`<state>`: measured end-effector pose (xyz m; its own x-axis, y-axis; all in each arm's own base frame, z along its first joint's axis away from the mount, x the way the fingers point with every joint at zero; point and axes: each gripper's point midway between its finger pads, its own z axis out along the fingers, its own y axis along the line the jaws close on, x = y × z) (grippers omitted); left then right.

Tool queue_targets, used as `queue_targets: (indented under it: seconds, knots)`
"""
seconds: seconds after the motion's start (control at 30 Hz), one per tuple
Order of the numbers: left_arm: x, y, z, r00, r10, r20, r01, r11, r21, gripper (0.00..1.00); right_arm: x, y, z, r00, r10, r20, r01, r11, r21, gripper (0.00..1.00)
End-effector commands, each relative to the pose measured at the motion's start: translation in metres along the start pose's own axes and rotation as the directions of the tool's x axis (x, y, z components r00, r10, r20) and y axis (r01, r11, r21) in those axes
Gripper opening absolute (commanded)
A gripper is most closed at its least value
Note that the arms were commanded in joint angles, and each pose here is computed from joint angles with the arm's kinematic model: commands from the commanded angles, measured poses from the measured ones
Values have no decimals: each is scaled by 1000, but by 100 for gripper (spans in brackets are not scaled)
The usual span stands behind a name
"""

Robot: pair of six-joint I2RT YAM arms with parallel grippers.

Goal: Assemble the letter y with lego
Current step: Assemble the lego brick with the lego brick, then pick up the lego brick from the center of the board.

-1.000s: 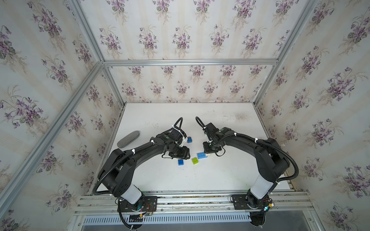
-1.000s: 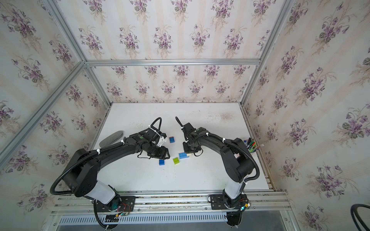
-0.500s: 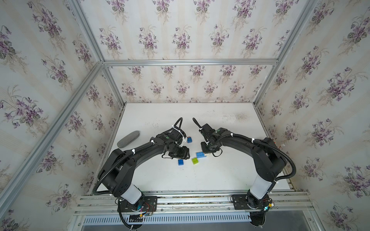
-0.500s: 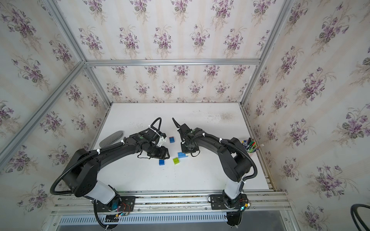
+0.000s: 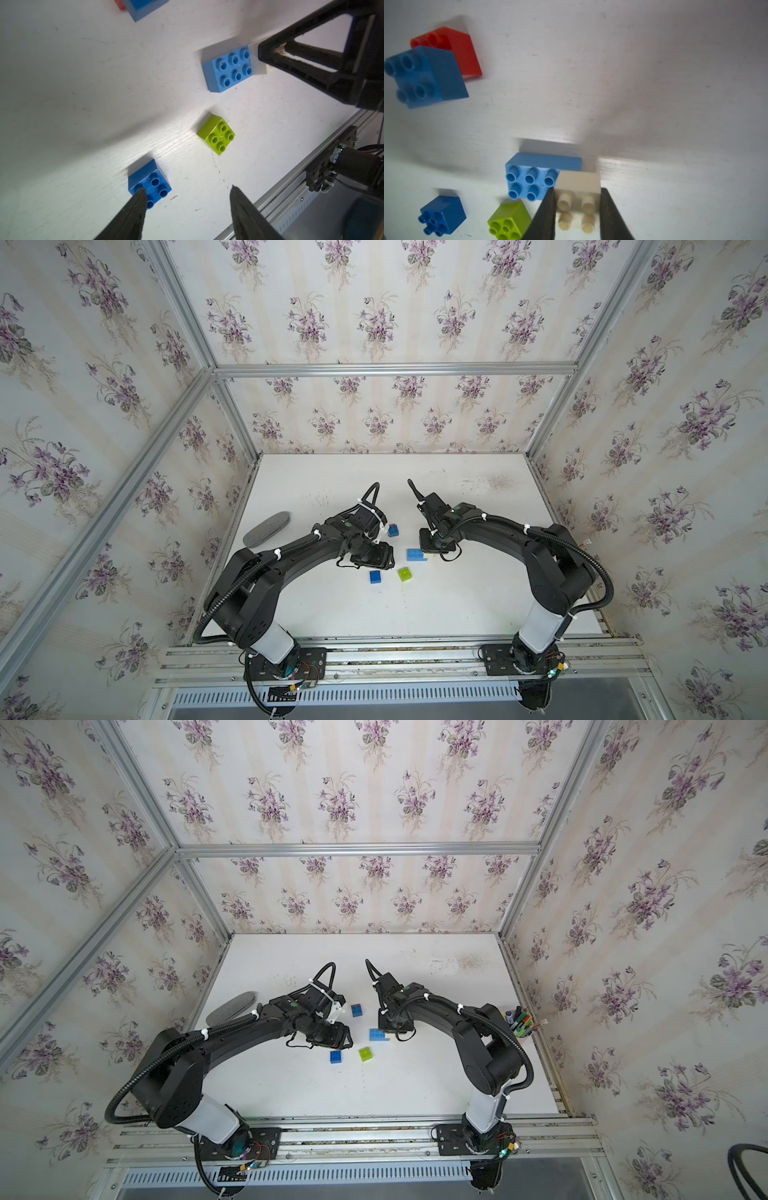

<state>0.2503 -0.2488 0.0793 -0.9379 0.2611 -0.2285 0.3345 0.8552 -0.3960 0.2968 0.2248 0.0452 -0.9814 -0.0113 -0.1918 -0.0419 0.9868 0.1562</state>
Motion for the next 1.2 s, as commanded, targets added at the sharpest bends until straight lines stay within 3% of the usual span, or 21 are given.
queue_targets:
  seconds: [0.0,0.1,0.23,0.33,0.77,1.17]
  knots:
    - [-2,2,0,1000,1,4,-1,1000,-13,66,-6,-8,0,998,51,24,-52,997,48,22]
    - [-3,2,-1,1000,-4,4,4,1000,-14,66,-11,-4,-5,998,60,34,-61,997,39,28]
    - [-5,1,-1,1000,-9,5,9,1000,-17,66,-20,3,-18,995,67,68,-68,998,7,45]
    - [-7,0,-2,1000,-15,5,15,1000,-15,66,-25,8,-28,994,68,91,-66,998,-17,51]
    - [-13,-12,3,997,-74,-4,74,997,-24,64,-17,-20,-65,969,148,200,-127,985,-115,51]
    - [0,-21,28,988,-136,-71,120,972,-201,64,-5,-56,-78,941,243,236,-196,959,-204,51]
